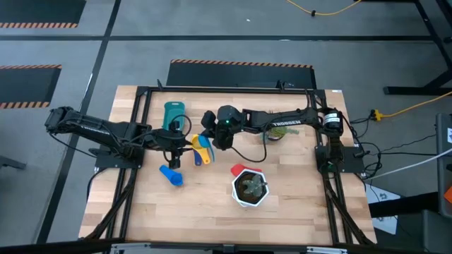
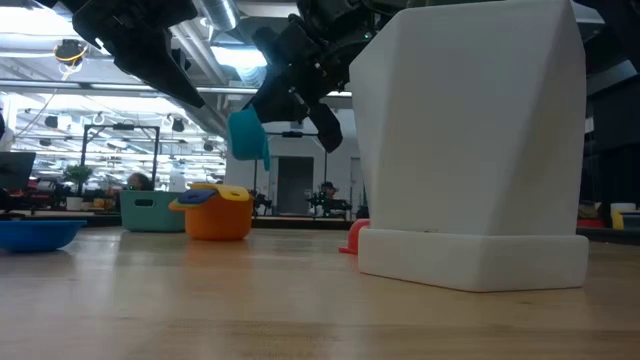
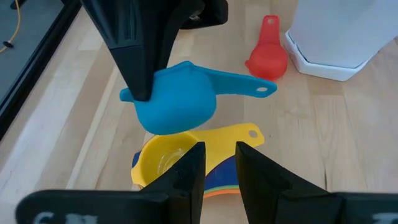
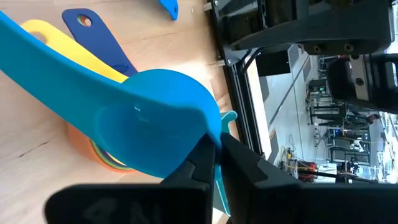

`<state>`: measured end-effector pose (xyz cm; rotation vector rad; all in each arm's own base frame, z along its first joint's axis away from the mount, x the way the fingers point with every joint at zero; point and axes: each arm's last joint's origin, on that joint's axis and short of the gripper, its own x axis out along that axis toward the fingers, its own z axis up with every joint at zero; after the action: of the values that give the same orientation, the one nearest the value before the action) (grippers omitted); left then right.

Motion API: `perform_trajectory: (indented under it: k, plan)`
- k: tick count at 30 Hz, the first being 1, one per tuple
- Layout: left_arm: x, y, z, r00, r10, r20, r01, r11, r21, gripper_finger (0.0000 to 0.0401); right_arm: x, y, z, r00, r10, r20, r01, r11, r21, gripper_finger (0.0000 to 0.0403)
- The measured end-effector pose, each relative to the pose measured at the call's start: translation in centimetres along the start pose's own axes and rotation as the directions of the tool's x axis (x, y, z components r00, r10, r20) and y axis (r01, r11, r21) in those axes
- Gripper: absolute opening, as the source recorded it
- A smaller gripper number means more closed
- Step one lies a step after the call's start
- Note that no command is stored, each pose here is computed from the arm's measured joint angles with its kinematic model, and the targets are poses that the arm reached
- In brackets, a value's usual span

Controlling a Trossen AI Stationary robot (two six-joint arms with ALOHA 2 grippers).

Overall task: Nest measuring cups in basket
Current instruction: Stack the light blue measuring cup into the yellow measuring cup, then adjust the nested measuring cups to an aligned position

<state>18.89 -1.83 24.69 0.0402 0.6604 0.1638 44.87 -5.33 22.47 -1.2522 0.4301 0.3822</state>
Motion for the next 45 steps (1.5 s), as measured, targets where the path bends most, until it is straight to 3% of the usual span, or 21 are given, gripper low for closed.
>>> perform_trajectory:
  k: [8,12,21,32,37,41,45]
  plan:
    - [0.0,0.0,0.0,1.000,0.000,0.000,0.000,1.000,0.000,0.0081,1.5,1.3,-0.5,0.999,0.036,-0.008,-0.036,0.999,0.002,0.0022]
    - [0.0,0.0,0.0,1.000,0.000,0.001,0.000,1.000,0.000,0.0081,2.1,1.4,-0.6,1.000,0.006,-0.002,-0.006,1.000,-0.003,0.0033]
    - [0.0,0.0,0.0,1.000,0.000,0.000,0.000,1.000,0.000,0.0082,2.1,1.4,-0.7,1.000,-0.001,-0.003,0.001,1.000,-0.002,0.0072]
    - [0.0,0.0,0.0,1.000,0.000,0.000,0.000,1.000,0.000,0.0082,2.1,1.3,-0.7,1.000,-0.009,-0.004,0.009,1.000,-0.002,0.0073]
    - [0.0,0.0,-0.1,1.000,0.000,-0.007,-0.001,0.999,-0.052,0.0082,1.6,0.7,-0.3,0.984,-0.068,-0.165,0.067,0.998,-0.016,0.0073]
    - [0.0,0.0,-0.4,0.999,0.000,-0.043,-0.007,0.988,-0.152,0.0082,0.7,-0.7,0.4,0.953,-0.138,-0.270,0.134,0.990,-0.032,0.0073]
    - [-0.1,0.0,-1.1,0.993,-0.038,-0.113,0.006,0.963,-0.270,0.0082,-0.1,-1.2,0.4,0.927,-0.136,-0.351,0.142,0.990,-0.008,0.0073]
